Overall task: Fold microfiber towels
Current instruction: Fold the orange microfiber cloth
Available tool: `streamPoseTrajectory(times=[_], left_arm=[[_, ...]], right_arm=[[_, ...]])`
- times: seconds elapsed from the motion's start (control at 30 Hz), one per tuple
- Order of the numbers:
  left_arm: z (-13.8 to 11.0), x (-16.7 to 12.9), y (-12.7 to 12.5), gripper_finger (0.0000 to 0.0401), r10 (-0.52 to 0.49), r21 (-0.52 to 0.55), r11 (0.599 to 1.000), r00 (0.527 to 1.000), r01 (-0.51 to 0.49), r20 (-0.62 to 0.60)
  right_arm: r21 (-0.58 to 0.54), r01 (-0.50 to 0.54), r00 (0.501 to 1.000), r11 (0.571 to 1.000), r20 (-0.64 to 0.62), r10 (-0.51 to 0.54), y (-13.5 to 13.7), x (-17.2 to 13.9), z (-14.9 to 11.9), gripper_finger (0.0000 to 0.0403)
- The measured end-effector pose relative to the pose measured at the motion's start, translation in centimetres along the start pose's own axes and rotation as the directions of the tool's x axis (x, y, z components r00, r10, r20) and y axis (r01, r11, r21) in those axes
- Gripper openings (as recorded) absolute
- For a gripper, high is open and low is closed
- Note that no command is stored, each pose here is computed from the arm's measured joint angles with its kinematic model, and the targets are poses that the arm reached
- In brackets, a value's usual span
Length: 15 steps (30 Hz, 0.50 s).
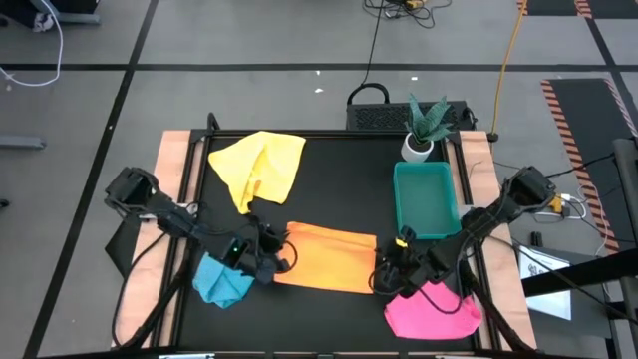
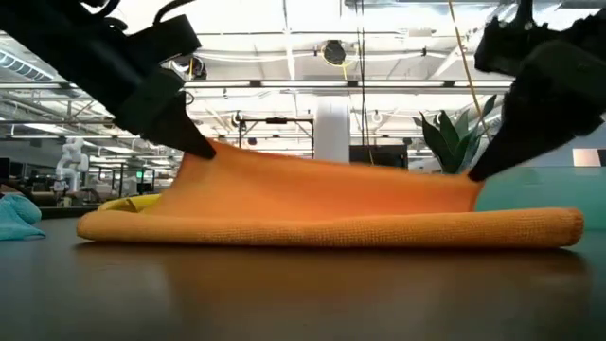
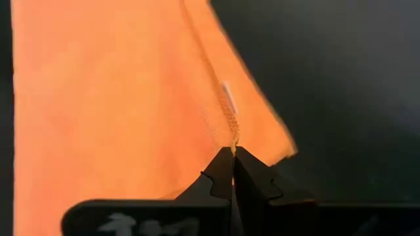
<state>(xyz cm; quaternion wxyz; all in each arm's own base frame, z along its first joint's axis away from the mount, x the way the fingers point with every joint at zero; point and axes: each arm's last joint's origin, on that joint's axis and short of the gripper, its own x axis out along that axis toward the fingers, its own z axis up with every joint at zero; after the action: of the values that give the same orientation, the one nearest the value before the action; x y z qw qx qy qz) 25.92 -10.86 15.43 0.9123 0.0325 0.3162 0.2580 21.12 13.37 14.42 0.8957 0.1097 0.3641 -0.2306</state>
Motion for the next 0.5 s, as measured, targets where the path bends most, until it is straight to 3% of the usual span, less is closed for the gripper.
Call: streamPoseTrajectory(times=[0.1,0.17,0.27,0.33,0.4,0.47,0.5], left_arm=[[0.5,-0.6,-0.8,0.0010,-0.104,0.017,0.994,0.994,0.104,-0.019],[1.1,-1.7,-1.7,0.0005,-0.208,0.030,0.977,0.978,0.209,-0.022],[2.1,-4.1,-3.2,0.0005,-0.368,0.045,0.929,0.930,0.368,-0.012],[2.8,-6.0,-4.3,0.0010,-0.482,0.056,0.875,0.876,0.482,0.000],[3.2,-8.1,-5.0,0.0012,-0.585,0.074,0.809,0.811,0.583,-0.004],[3.5,-9.7,-5.7,0.0008,-0.654,0.063,0.755,0.757,0.652,0.003],[3.6,-10.2,-5.9,0.0005,-0.676,0.044,0.737,0.737,0.675,0.020]], right_arm=[[-0.021,-0.070,0.997,0.997,-0.021,0.070,0.7,-0.4,0.0,0.0000],[-0.045,-0.171,0.984,0.984,-0.053,0.169,1.7,-1.3,0.1,0.0000],[-0.068,-0.388,0.920,0.919,-0.092,0.381,3.6,-3.4,0.3,0.0000],[-0.094,-0.555,0.831,0.826,-0.112,0.545,4.9,-5.0,0.1,0.0000],[-0.129,-0.707,0.707,0.695,-0.122,0.697,6.2,-6.7,-0.1,0.0000],[-0.185,-0.803,0.590,0.567,-0.111,0.800,7.2,-8.4,-0.3,0.0000],[-0.223,-0.818,0.559,0.530,-0.093,0.824,7.5,-9.0,-0.4,0.0000]])
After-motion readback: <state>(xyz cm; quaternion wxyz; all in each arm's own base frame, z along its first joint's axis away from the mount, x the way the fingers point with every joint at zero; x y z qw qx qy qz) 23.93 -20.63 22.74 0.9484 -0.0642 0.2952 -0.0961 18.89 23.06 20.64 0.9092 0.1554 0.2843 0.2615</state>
